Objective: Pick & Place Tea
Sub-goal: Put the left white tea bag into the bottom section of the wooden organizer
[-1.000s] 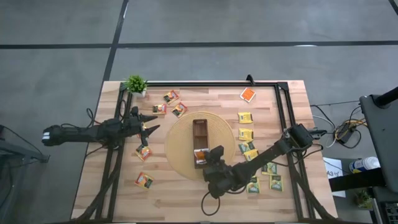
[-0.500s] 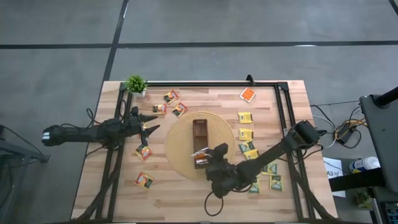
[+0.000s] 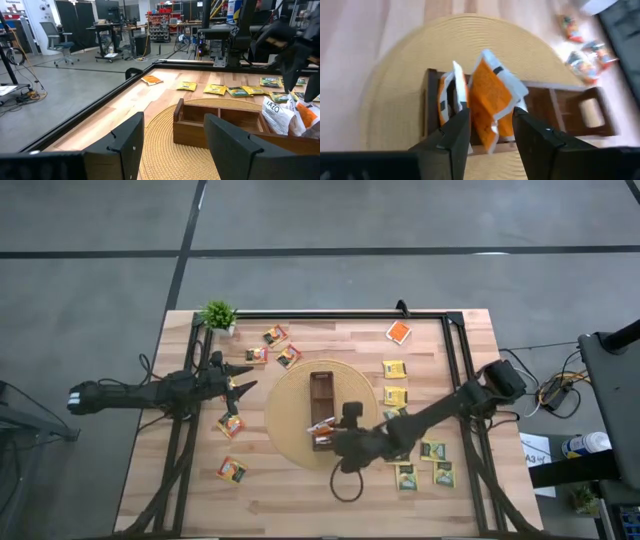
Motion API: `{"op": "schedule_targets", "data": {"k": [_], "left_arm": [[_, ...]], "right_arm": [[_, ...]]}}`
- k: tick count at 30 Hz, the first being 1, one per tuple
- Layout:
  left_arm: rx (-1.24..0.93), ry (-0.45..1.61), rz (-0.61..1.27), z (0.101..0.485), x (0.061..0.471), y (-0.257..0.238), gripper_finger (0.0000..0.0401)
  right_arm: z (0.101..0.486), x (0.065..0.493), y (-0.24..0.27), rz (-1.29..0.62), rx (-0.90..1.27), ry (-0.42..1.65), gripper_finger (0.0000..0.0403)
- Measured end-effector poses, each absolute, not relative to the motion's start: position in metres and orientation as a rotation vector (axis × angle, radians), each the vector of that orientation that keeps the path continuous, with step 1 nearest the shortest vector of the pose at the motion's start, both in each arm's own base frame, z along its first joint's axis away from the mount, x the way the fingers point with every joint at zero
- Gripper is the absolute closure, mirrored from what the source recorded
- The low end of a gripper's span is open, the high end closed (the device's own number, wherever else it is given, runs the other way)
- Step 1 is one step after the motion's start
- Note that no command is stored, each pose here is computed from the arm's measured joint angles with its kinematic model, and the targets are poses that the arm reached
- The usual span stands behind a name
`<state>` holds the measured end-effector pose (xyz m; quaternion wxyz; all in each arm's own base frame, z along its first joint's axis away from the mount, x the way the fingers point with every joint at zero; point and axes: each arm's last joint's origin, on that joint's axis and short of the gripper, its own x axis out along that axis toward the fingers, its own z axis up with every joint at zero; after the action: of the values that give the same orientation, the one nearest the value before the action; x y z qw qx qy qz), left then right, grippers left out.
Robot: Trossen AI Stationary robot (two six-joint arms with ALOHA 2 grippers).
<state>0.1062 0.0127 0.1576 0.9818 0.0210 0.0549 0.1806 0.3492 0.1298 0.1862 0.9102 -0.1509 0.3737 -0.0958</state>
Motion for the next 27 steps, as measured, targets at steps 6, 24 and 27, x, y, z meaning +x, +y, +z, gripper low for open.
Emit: {"op": "schedule_targets", "data": {"k": [6, 24, 27], "left_arm": [[0.042, 0.11, 0.363, 0.158, 0.106, 0.013, 0.0199], [0.043, 0.115, 0.363, 0.157, 0.106, 0.013, 0.0199], [0.043, 0.115, 0.363, 0.157, 0.106, 0.013, 0.0199]], "right_arm": [[0.194, 0.33, 0.099, -0.119, -0.111, 0.684, 0.0261], [0.189, 0.32, 0.043, 0.03, 0.231, 0.488, 0.0271], [0.189, 0.326, 0.041, 0.038, 0.229, 0.496, 0.0271]]}}
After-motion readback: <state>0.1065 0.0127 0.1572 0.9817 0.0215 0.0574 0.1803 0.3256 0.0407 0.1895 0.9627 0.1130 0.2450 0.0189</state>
